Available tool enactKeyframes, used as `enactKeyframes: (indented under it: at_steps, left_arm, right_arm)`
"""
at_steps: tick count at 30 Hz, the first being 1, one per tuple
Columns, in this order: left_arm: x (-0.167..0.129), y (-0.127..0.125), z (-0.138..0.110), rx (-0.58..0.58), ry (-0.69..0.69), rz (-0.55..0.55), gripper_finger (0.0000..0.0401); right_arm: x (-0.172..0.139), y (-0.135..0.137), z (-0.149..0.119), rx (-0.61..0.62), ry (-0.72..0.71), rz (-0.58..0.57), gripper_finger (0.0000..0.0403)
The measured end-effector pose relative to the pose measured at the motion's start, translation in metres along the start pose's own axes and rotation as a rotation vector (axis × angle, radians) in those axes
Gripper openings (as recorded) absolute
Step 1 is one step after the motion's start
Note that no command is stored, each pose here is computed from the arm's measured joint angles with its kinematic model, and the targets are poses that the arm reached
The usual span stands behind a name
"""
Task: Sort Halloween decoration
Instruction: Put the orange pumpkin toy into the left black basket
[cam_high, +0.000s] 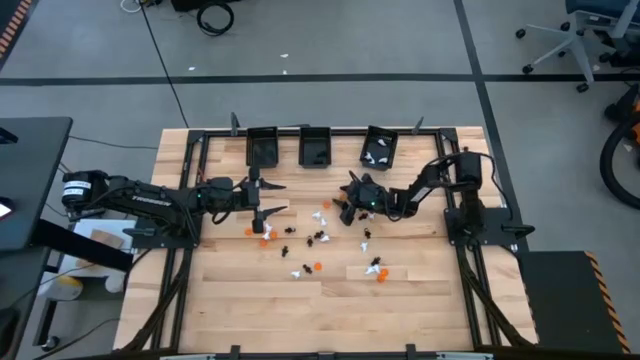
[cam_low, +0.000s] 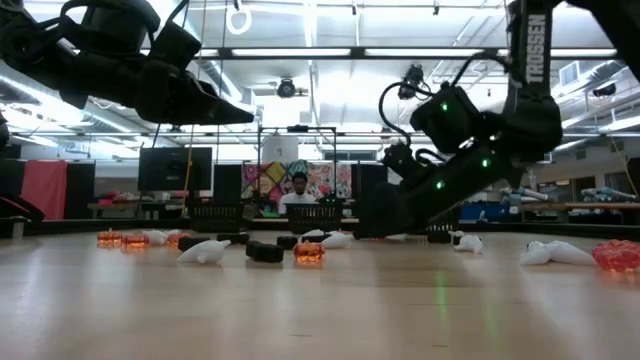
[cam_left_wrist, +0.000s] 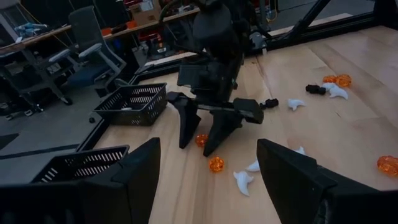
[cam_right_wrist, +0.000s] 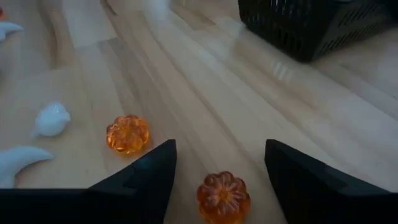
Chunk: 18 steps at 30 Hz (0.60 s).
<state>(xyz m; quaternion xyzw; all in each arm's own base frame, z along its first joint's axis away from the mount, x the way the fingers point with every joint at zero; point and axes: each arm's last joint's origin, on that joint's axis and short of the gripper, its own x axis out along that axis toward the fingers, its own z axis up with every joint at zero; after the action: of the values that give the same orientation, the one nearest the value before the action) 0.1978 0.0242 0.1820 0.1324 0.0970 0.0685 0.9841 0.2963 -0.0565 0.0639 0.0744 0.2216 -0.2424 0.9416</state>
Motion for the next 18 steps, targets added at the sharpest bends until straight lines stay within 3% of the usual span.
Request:
enactKeyframes:
  at_steps: [6,14,18]
  left_arm:
    - [0.0,0.0,0.0,0.001,0.002,-0.001,0.0254]
    - [0.0,0.0,0.0,0.004,0.002,-0.001,0.0254]
    - [0.0,0.0,0.0,0.003,0.0,0.0,0.0254]
  right_arm:
    - [-0.002,0.002,-0.011,-0.012,0.003,0.01,0.0213]
    - [-0.011,0.0,-0.017,-0.021,0.016,0.034,0.0108]
    - [-0.011,0.0,-0.017,-0.019,0.018,0.044,0.0099]
